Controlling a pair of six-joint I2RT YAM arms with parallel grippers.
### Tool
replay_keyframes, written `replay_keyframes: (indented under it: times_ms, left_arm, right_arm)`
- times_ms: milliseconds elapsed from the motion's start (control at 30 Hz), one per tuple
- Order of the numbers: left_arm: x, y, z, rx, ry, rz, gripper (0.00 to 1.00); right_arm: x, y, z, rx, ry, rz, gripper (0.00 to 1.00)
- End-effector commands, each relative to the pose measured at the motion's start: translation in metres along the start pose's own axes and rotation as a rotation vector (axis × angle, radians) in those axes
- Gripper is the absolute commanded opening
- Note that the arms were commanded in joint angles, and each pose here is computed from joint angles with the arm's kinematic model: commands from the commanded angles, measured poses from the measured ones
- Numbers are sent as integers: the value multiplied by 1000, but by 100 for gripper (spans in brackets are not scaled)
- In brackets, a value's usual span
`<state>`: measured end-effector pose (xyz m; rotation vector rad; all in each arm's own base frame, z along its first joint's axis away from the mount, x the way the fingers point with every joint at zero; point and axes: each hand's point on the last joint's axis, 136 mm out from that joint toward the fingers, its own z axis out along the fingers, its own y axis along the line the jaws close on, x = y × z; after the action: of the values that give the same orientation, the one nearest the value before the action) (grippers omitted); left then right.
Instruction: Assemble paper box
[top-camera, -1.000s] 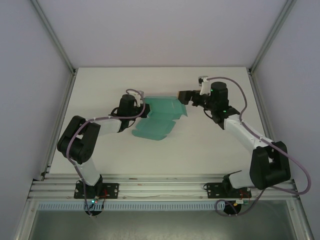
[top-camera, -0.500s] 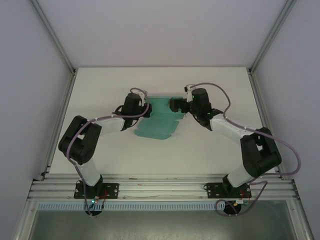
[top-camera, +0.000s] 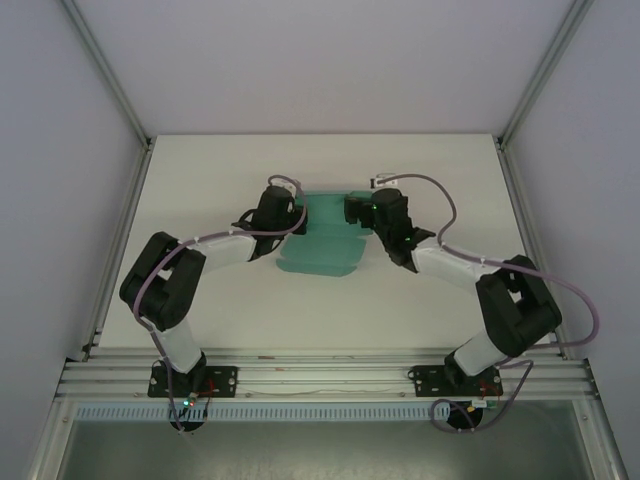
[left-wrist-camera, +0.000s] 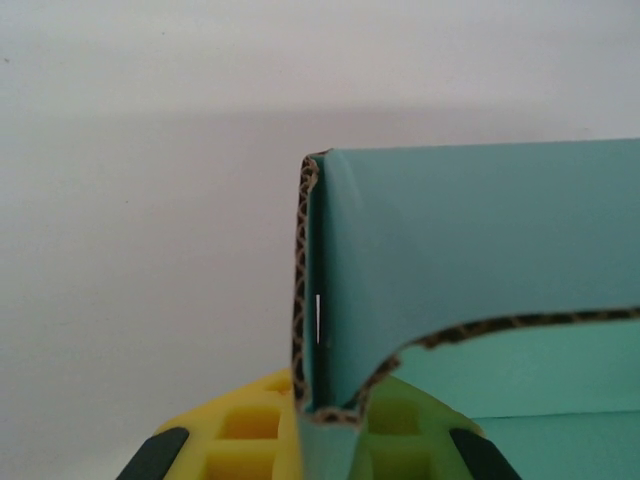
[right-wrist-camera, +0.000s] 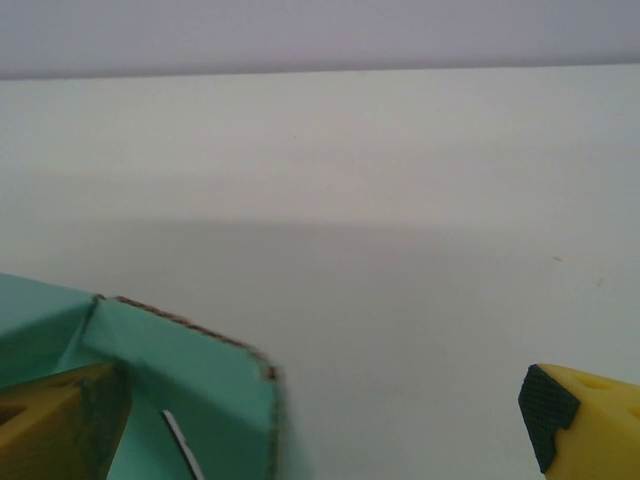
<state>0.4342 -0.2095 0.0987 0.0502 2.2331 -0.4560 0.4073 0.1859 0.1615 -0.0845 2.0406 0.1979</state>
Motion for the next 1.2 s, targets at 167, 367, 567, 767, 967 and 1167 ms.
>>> replay_keyframes:
  times_ms: [167, 367, 567, 767, 967, 1167]
  left_arm:
    - [-14, 12, -12, -98, -27, 17, 0]
    - [-15, 14, -11, -111, -12, 14, 0]
    - [-15, 15, -7, -115, 23, -8, 0]
    - [-14, 10, -8, -88, 44, -4, 0]
    - [-8, 7, -8, -57, 63, 4, 0]
    - [0, 3, -6, -23, 79, -22, 0]
  right_arm:
    - [26, -34, -47, 74, 112, -20, 100]
    - [57, -53, -61, 77, 225, 25, 100]
    - [79, -33, -62, -72, 301, -25, 100]
    - [65, -38, -45, -11, 252, 9, 100]
    - [39, -41, -30, 34, 140, 14, 100]
    - [24, -31, -17, -6, 85, -74, 100]
